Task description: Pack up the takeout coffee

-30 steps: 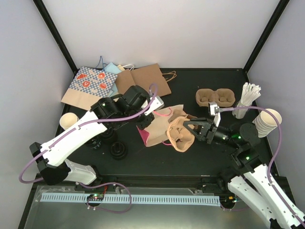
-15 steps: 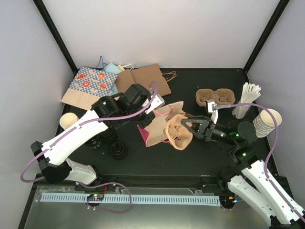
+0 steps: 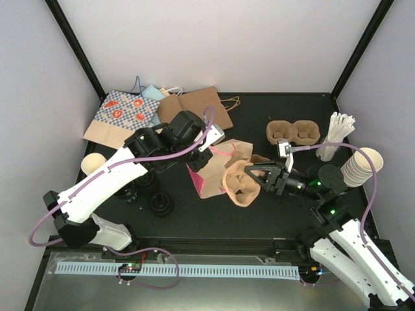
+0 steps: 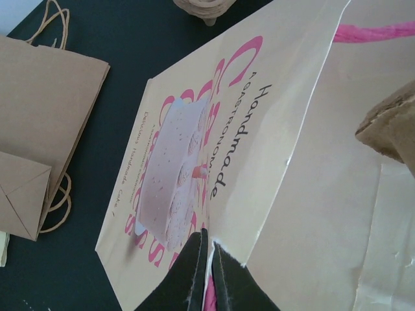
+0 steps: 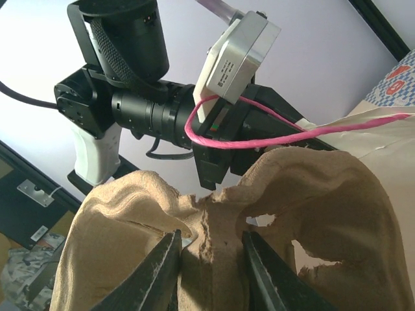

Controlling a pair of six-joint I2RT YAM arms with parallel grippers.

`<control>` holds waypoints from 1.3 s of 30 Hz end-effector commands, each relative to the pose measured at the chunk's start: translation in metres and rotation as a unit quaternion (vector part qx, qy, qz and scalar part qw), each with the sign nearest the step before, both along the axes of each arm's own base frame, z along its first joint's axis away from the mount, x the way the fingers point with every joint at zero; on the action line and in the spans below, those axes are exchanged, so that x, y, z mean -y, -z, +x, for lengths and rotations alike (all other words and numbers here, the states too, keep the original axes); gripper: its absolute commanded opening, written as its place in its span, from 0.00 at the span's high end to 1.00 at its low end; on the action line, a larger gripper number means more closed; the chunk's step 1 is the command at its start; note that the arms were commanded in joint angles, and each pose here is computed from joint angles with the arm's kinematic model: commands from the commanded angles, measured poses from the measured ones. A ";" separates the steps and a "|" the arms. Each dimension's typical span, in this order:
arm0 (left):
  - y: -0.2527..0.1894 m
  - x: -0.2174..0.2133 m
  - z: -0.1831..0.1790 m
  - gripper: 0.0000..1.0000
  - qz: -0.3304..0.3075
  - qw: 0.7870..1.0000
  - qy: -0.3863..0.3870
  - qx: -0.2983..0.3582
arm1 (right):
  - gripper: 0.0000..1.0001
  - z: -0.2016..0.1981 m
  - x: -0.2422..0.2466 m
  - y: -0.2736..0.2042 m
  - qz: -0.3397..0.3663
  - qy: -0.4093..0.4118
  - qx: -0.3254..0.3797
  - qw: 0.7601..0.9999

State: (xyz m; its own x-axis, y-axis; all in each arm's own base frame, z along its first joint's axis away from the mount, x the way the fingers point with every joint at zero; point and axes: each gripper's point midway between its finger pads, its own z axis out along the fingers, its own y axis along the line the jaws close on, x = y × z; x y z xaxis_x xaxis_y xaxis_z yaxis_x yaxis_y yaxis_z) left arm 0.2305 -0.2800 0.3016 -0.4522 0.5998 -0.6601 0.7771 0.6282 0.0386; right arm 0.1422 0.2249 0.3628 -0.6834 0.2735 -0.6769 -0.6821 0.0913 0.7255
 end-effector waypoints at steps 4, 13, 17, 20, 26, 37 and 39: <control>-0.014 0.004 -0.004 0.98 -0.019 1.000 0.005 -0.006 | 0.73 0.005 0.002 0.019 -0.025 0.023 0.000 0.999; -0.003 0.008 -0.009 0.98 -0.007 0.999 0.030 -0.016 | 0.70 0.023 0.002 -0.019 0.052 0.040 -0.051 0.997; 0.003 0.005 -0.007 0.98 0.008 1.000 0.021 -0.020 | 0.70 0.024 0.000 -0.023 0.043 0.042 -0.041 0.997; 0.001 0.005 -0.008 0.99 0.007 1.000 0.021 -0.021 | 0.72 0.032 -0.001 -0.004 0.003 0.060 -0.052 0.997; 0.004 0.004 -0.006 0.99 0.016 1.000 0.023 -0.014 | 0.72 0.024 0.001 -0.012 0.068 0.034 -0.073 0.994; 0.014 0.002 -0.005 0.99 0.026 0.999 0.017 -0.022 | 0.71 0.024 0.013 -0.033 0.088 0.063 -0.081 0.991; 0.015 0.001 -0.006 0.99 0.027 0.999 0.017 -0.022 | 0.71 0.024 0.013 -0.034 0.092 0.064 -0.083 0.990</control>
State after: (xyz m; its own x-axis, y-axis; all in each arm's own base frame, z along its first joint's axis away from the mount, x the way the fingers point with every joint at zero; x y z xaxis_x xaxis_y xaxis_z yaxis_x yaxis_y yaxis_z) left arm 0.2248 -0.2823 0.2848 -0.4688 0.6428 -0.6058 0.7985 0.6016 0.0203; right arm 0.1697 0.2173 0.3749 -0.7535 0.4337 -0.4942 -0.5228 0.0606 0.8503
